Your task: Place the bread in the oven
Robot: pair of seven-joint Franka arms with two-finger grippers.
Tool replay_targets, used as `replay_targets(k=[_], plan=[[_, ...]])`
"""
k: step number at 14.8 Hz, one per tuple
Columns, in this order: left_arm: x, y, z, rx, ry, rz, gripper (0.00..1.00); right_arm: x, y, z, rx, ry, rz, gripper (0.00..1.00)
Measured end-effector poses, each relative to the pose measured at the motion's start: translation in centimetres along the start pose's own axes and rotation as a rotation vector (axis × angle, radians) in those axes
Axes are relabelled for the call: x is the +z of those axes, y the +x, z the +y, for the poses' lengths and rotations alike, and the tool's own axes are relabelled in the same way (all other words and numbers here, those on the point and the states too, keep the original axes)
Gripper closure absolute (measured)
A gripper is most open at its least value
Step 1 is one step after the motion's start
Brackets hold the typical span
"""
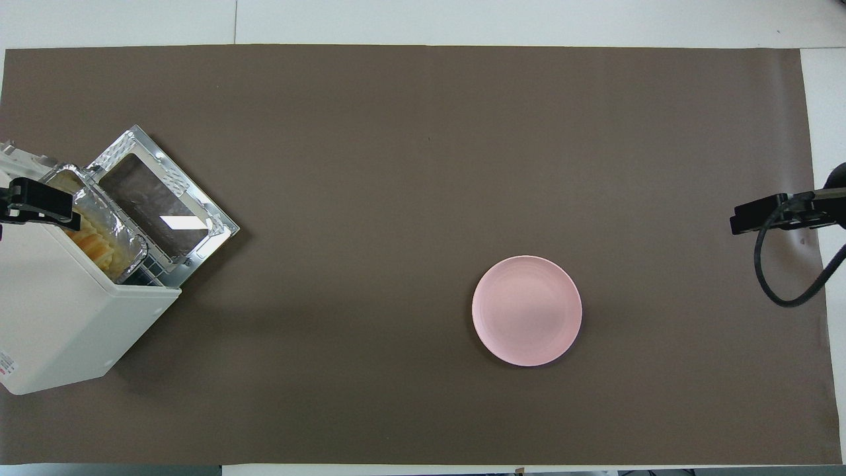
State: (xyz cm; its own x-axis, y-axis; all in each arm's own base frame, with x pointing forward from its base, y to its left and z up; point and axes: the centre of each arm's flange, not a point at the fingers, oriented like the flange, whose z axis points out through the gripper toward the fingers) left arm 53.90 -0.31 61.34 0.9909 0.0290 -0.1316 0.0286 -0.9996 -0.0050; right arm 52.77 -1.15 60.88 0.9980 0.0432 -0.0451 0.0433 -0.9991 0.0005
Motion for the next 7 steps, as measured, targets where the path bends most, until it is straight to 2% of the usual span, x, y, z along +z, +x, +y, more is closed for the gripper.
replay_targets(k=[2,7], plan=[[0.2,-0.1,-0.2,0.042,-0.001,-0.014,0.00,0.0,0.0,0.0,0.000,0.000,0.000,0.00],[-0.7,-0.6,1.4,0.097,-0.022,0.010,0.00,0.0,0.0,0.0,0.000,0.000,0.000,0.00]])
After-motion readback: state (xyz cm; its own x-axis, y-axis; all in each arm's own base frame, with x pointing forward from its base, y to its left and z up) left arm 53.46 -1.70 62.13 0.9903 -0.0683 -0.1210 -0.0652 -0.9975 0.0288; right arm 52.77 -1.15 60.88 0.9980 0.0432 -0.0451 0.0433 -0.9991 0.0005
